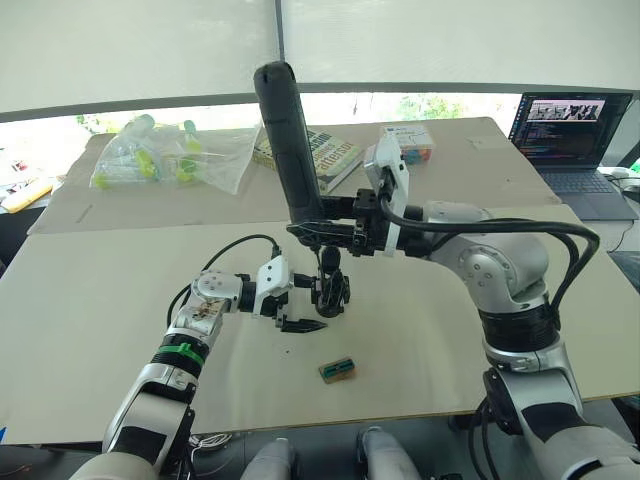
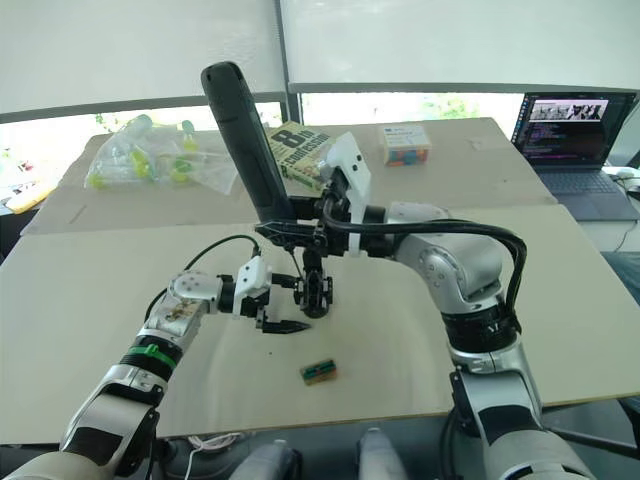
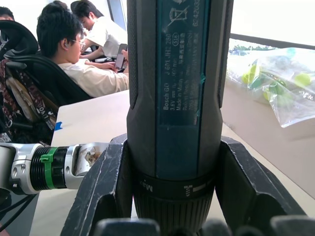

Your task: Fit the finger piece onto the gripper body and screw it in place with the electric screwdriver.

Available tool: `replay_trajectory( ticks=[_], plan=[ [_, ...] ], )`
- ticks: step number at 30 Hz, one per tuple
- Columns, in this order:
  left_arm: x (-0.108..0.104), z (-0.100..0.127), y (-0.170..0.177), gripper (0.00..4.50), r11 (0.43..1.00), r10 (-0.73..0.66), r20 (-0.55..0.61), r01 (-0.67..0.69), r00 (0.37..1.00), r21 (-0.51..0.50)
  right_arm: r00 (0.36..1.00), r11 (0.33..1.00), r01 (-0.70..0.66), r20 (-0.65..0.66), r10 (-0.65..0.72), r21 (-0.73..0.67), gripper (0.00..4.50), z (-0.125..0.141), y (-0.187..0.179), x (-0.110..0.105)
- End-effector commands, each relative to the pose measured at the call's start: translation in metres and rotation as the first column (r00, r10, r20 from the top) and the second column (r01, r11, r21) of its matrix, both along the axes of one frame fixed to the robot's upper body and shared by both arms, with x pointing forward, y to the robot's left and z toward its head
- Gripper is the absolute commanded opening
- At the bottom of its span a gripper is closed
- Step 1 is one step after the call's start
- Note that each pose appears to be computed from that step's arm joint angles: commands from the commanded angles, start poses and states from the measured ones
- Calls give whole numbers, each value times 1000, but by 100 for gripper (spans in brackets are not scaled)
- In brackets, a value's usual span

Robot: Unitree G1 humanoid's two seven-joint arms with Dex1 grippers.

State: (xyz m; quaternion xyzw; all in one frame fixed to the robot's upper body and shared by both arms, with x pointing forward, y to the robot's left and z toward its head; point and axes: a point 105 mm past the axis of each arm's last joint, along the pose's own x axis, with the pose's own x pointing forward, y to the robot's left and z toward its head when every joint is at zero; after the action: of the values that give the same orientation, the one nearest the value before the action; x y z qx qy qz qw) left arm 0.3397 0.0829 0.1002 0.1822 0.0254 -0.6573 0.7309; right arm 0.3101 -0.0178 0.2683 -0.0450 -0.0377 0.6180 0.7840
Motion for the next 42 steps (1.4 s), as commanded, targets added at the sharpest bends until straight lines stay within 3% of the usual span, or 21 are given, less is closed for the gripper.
replay_trajectory(
  ticks=[1,42],
  plan=[
    [0,11,-4,450,1000,-15,57,16,998,-12,995,999,-31,101,27,41,191,24,0,-9],
    [-2,10,-2,450,1000,-13,55,13,998,-9,999,998,-23,34,20,62,191,12,1,-9]
  ],
)
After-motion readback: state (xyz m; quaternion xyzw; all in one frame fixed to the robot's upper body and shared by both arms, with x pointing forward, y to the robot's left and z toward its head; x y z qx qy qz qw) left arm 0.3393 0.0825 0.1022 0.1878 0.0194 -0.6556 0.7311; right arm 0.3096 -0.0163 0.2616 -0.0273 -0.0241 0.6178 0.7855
